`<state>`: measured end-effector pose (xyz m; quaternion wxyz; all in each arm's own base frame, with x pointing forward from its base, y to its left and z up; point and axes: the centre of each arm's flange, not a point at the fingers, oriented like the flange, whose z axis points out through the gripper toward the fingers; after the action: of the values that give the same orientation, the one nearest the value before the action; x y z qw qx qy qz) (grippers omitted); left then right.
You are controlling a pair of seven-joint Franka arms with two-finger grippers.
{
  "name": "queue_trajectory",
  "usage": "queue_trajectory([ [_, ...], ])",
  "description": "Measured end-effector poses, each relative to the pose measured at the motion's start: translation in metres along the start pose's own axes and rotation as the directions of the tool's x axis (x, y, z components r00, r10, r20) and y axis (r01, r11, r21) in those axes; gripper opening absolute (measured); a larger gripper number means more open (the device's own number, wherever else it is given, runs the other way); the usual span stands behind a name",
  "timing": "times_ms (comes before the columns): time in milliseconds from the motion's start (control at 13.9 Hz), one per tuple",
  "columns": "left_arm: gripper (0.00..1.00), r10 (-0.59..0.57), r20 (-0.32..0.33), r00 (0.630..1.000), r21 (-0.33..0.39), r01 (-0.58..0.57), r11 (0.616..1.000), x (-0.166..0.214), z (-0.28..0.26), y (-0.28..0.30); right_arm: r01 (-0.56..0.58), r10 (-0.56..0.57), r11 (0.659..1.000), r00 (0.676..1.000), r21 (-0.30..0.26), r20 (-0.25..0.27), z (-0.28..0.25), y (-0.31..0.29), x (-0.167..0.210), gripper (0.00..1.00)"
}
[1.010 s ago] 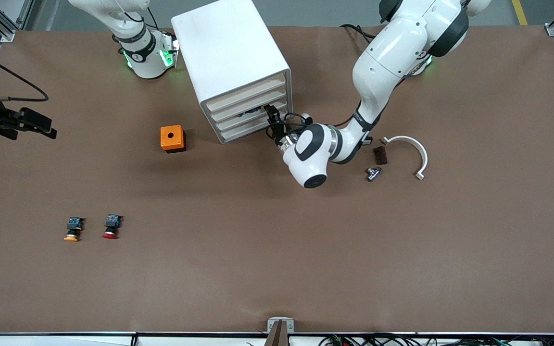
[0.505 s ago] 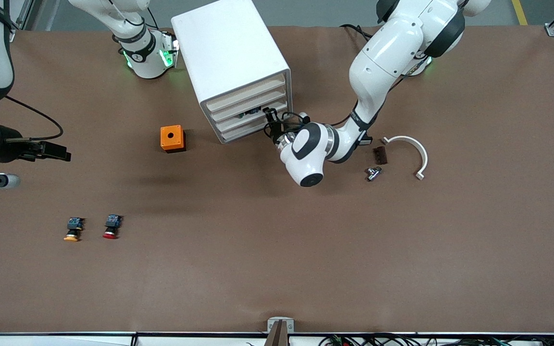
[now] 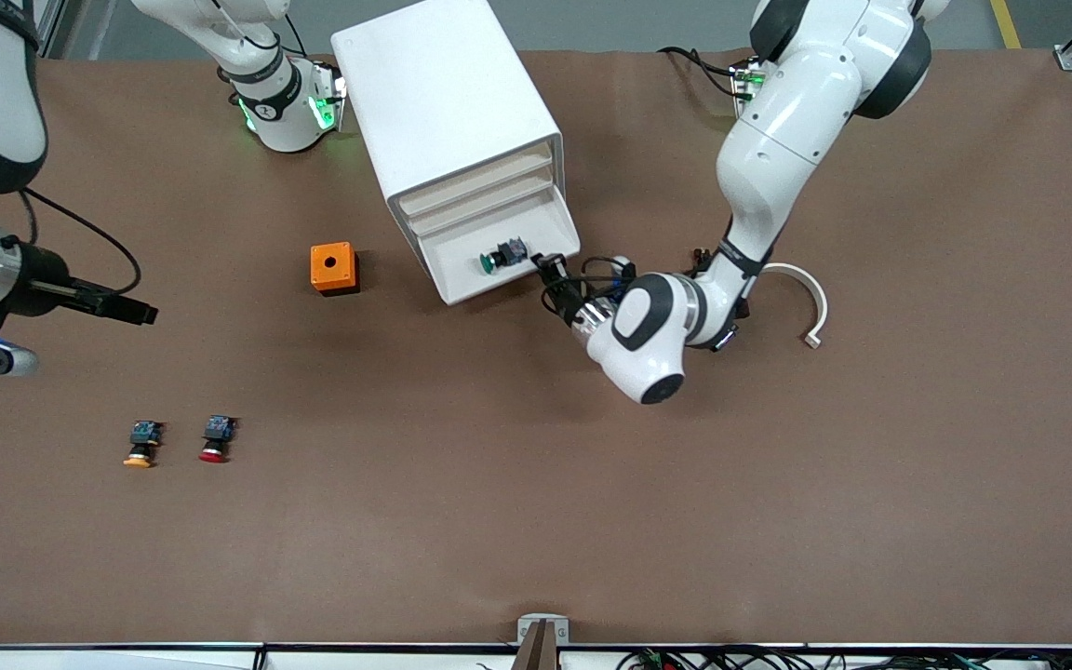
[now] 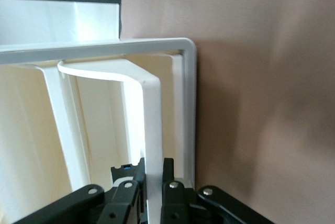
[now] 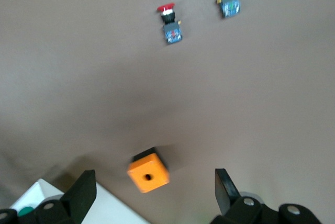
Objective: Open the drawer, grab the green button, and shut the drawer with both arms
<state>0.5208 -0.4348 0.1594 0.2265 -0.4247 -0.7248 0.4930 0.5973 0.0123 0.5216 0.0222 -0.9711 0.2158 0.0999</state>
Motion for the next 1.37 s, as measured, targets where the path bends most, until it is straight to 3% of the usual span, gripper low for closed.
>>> queue_trajectory([
  [216,0.14,0.043,0.066,0.997,-0.022,-0.041,0.999,0.009,-0.043,0.012,-0.199,0.199,0.98,0.98,-0.024,0.009,0.011,-0.069,-0.04,1.0],
  [433,0.14,0.08,0.083,0.993,-0.035,-0.077,0.996,0.011,-0.052,0.015,-0.317,0.316,0.948,0.948,-0.036,-0.018,0.03,-0.14,-0.09,1.0],
  [649,0.24,0.127,0.111,0.986,-0.056,-0.121,0.991,0.009,-0.07,0.014,-0.405,0.405,0.914,0.913,-0.007,-0.054,0.056,-0.201,-0.141,1.0],
  [938,0.64,0.122,0.153,0.981,-0.076,-0.112,0.991,0.019,-0.102,0.022,-0.499,0.5,0.866,0.863,0.031,-0.075,0.104,-0.27,-0.209,1.0],
  [1155,0.93,0.104,0.12,0.987,-0.139,-0.087,0.986,0.042,-0.131,0.04,-0.538,0.541,0.841,0.837,0.051,-0.079,0.146,-0.307,-0.234,1.0],
  [1227,1.0,0.102,0.101,0.99,-0.169,-0.084,0.982,0.048,-0.14,0.044,-0.55,0.553,0.833,0.83,0.055,-0.08,0.162,-0.318,-0.24,1.0],
  [1371,1.0,0.098,0.051,0.994,-0.236,-0.084,0.968,0.057,-0.157,0.05,-0.568,0.57,0.821,0.816,0.056,-0.097,0.195,-0.335,-0.252,1.0],
])
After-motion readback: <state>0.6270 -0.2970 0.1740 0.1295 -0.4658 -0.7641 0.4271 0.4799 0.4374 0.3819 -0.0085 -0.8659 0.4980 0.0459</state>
